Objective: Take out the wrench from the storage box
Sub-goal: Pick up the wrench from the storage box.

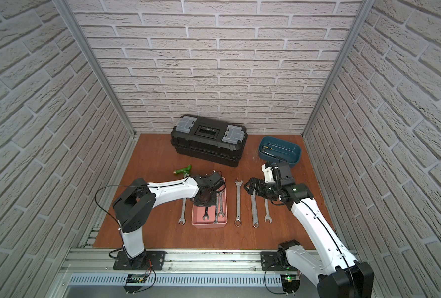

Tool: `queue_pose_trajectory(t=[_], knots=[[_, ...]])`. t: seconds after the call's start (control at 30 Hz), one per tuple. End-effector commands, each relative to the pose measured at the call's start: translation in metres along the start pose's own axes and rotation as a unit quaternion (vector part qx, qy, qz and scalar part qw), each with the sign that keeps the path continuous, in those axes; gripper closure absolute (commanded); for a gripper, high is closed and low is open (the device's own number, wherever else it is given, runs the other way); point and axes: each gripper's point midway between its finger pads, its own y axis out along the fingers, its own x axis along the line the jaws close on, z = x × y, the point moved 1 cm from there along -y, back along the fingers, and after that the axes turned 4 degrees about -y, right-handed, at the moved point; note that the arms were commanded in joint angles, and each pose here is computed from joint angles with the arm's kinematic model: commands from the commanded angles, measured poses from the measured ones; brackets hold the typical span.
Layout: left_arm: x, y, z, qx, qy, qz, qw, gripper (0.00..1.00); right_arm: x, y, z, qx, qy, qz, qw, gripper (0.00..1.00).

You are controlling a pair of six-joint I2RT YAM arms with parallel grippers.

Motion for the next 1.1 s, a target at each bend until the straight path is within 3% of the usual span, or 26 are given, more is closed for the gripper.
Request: queue_pose_trajectory(t=[0.0,0.8,1.07], knots=[[0.001,-0.011,0.002,0.001,0.010,-0.016,1.000,1.00,0.001,-0.002,-0.005,-0.014,0.000,-0.010,1.000,0.00],[0.012,-0.104,-0.025,-0.046,0.049,-0.027,0.997,1.00,0.005,-0.004,-0.009,-0.022,0.005,-0.020,1.000,0.00],[0.049,-0.125,-0.024,-0.046,0.043,-0.041,0.997,1.00,0.007,-0.002,-0.012,-0.021,0.008,-0.027,0.999,0.00]])
